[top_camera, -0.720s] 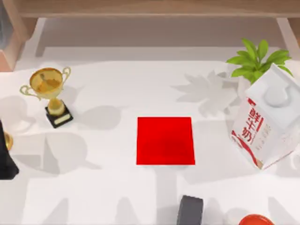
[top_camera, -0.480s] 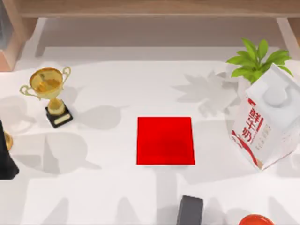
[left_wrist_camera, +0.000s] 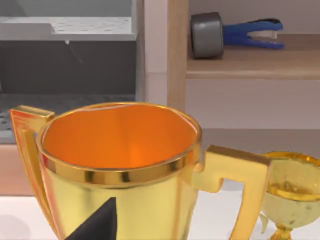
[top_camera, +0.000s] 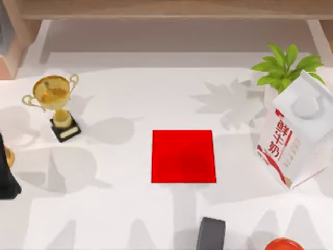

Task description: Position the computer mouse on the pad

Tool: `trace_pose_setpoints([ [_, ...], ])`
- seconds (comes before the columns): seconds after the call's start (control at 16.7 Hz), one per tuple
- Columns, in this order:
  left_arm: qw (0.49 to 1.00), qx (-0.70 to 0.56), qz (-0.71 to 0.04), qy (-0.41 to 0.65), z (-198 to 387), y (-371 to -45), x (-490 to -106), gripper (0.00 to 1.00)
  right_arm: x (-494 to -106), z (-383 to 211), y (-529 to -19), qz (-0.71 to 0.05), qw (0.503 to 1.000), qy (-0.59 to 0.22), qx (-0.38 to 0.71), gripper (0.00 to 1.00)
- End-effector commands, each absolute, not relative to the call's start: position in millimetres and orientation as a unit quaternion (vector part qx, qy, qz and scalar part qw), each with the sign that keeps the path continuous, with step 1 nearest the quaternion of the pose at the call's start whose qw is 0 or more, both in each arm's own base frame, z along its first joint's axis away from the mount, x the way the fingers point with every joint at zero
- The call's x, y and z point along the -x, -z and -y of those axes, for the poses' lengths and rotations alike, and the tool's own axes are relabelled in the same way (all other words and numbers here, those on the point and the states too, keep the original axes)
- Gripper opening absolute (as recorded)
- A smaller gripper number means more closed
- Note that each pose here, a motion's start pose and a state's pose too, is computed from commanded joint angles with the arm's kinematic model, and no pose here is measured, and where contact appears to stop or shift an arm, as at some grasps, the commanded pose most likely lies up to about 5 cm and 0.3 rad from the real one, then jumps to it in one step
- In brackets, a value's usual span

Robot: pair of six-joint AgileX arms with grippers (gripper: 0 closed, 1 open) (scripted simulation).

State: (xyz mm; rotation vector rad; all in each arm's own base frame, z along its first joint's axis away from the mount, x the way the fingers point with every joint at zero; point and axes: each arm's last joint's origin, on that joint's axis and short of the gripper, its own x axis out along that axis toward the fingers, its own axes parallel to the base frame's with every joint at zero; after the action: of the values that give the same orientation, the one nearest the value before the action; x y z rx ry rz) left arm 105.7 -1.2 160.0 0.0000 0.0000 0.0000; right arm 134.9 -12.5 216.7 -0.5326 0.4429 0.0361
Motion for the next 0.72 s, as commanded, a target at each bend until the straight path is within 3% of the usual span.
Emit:
trace_pose_setpoints([
  [0.36,1.0,0.0,0.0,0.0,1.2,-160.0,-105.7,1.0,-205.6,36.8,-245.3,-0.4,0.759,-0.18,0.481,1.0],
  [0.72,1.0,0.0,0.0,0.0,1.2,-160.0,-105.7,1.0,-284.3,74.2,-225.0,-0.454,0.543,-0.419,0.569,1.0],
])
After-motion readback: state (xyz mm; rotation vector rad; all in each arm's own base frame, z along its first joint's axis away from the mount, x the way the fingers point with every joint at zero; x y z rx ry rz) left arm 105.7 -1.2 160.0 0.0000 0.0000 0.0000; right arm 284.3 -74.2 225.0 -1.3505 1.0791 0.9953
